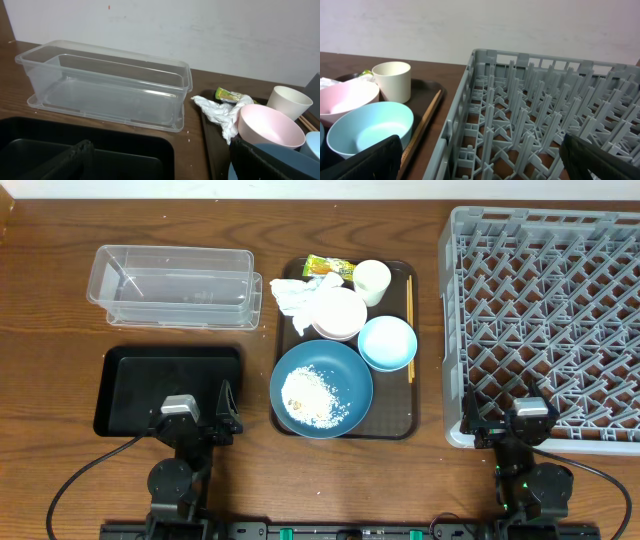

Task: Sort waste into correct bins and load items into the dishwasher rack

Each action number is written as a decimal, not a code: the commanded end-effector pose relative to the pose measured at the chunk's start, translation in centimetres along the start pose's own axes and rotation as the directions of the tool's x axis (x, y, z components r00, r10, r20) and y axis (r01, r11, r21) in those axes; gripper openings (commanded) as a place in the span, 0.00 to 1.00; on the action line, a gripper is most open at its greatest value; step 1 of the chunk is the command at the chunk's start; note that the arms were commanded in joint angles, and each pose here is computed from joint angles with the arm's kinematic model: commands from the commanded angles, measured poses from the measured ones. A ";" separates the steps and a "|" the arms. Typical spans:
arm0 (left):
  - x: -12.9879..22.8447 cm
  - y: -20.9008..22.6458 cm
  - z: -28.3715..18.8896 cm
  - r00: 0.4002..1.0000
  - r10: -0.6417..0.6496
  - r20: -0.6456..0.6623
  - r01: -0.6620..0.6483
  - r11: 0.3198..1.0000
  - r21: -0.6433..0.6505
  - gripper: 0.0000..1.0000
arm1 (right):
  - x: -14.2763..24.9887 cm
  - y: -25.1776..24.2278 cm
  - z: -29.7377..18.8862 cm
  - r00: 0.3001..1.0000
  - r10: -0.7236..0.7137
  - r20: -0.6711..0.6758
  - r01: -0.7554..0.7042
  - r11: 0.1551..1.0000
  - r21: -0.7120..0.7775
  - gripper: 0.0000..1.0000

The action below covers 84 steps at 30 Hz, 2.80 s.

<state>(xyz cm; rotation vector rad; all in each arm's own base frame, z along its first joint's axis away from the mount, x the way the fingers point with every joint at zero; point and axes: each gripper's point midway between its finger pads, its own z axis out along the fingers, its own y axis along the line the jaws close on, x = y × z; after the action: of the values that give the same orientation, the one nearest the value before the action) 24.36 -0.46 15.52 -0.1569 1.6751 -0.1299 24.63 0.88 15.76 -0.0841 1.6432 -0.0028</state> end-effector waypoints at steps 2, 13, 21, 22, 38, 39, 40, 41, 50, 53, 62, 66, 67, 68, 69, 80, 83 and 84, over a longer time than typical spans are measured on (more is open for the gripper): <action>1.8 0.5 0.2 0.999 0.020 -0.042 -0.021 1.000 -0.016 0.89 | 0.1 0.0 0.0 1.000 -0.009 -0.001 0.009 1.000 0.003 0.99; 1.8 0.5 0.2 0.999 0.020 -0.042 -0.021 1.000 -0.016 0.89 | 0.1 0.0 0.0 1.000 -0.009 -0.001 0.009 1.000 0.003 0.99; 1.8 0.5 0.2 0.999 0.020 -0.042 -0.021 1.000 -0.016 0.89 | 0.1 0.0 0.0 1.000 -0.009 -0.001 0.009 1.000 0.003 0.99; 1.8 0.5 0.2 0.999 0.020 -0.042 -0.021 1.000 -0.016 0.89 | 0.1 0.0 0.0 1.000 -0.009 -0.001 0.009 1.000 0.003 0.99; -2.7 -6.3 -1.2 0.843 -0.530 -0.097 0.525 0.768 0.365 0.89 | 0.1 0.0 0.0 1.000 -0.009 -0.001 0.009 1.000 0.003 0.99; -3.6 -6.4 -1.4 0.838 -0.541 -0.075 0.524 0.758 0.389 0.89 | 0.1 0.0 0.0 1.000 -0.009 -0.001 0.009 1.000 0.003 0.99; -4.4 -6.6 -1.6 0.838 -0.543 -0.050 0.513 0.753 0.412 0.89 | 0.1 0.0 0.0 1.000 -0.009 -0.001 0.009 1.000 0.003 0.99; -5.4 -6.7 -1.9 0.837 -0.546 -0.017 0.497 0.749 0.439 0.89 | 0.1 0.0 0.0 1.000 -0.009 -0.001 0.009 1.000 0.003 0.99; -11.5 -7.3 -3.0 0.889 -0.451 0.083 0.376 0.819 0.433 0.89 | 0.1 0.0 0.0 1.000 -0.009 -0.001 0.009 1.000 0.003 0.99; -11.6 -8.3 -1.9 0.949 -0.308 -0.069 0.311 0.878 0.365 0.89 | 0.1 0.0 0.0 1.000 -0.009 -0.001 0.009 1.000 0.003 0.99; -8.4 -8.4 2.1 0.678 -0.110 -0.726 0.240 0.968 0.078 0.89 | 0.1 0.0 0.0 1.000 -0.009 -0.001 0.009 1.000 0.003 0.99; -8.0 -12.1 3.7 0.565 -0.069 -0.822 0.362 0.916 0.172 0.89 | 0.1 0.0 0.0 1.000 -0.009 -0.001 0.009 1.000 0.003 0.99; -7.4 -12.8 4.0 0.555 -0.041 -0.831 0.364 0.910 0.198 0.89 | 0.1 0.0 0.0 1.000 -0.009 -0.001 0.009 1.000 0.003 0.99; -6.8 -13.2 4.2 0.543 -0.023 -0.840 0.352 0.914 0.202 0.89 | 0.1 0.0 0.0 1.000 -0.009 -0.001 0.009 1.000 0.003 0.99; -5.9 -13.6 4.3 0.529 0.003 -0.849 0.320 0.925 0.203 0.89 | 0.1 0.0 0.0 1.000 -0.009 -0.001 0.009 1.000 0.003 0.99; 1.1 -20.0 3.2 0.491 0.281 -0.824 -0.069 0.956 0.285 0.89 | 0.1 0.0 0.0 1.000 -0.009 -0.001 0.009 1.000 0.003 0.99; 3.1 -22.4 2.6 0.458 0.343 -0.820 -0.070 0.934 0.351 0.89 | 0.1 0.0 0.0 1.000 -0.009 -0.001 0.009 1.000 0.003 0.99; 3.7 -22.9 2.4 0.445 0.359 -0.821 -0.072 0.928 0.367 0.89 | 0.1 0.0 0.0 1.000 -0.009 -0.001 0.009 1.000 0.003 0.99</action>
<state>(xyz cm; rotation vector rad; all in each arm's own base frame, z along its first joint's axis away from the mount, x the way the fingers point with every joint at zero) 26.70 -22.73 16.31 0.4320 2.7003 -0.3431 24.63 0.88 15.76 -0.0838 1.6432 -0.0031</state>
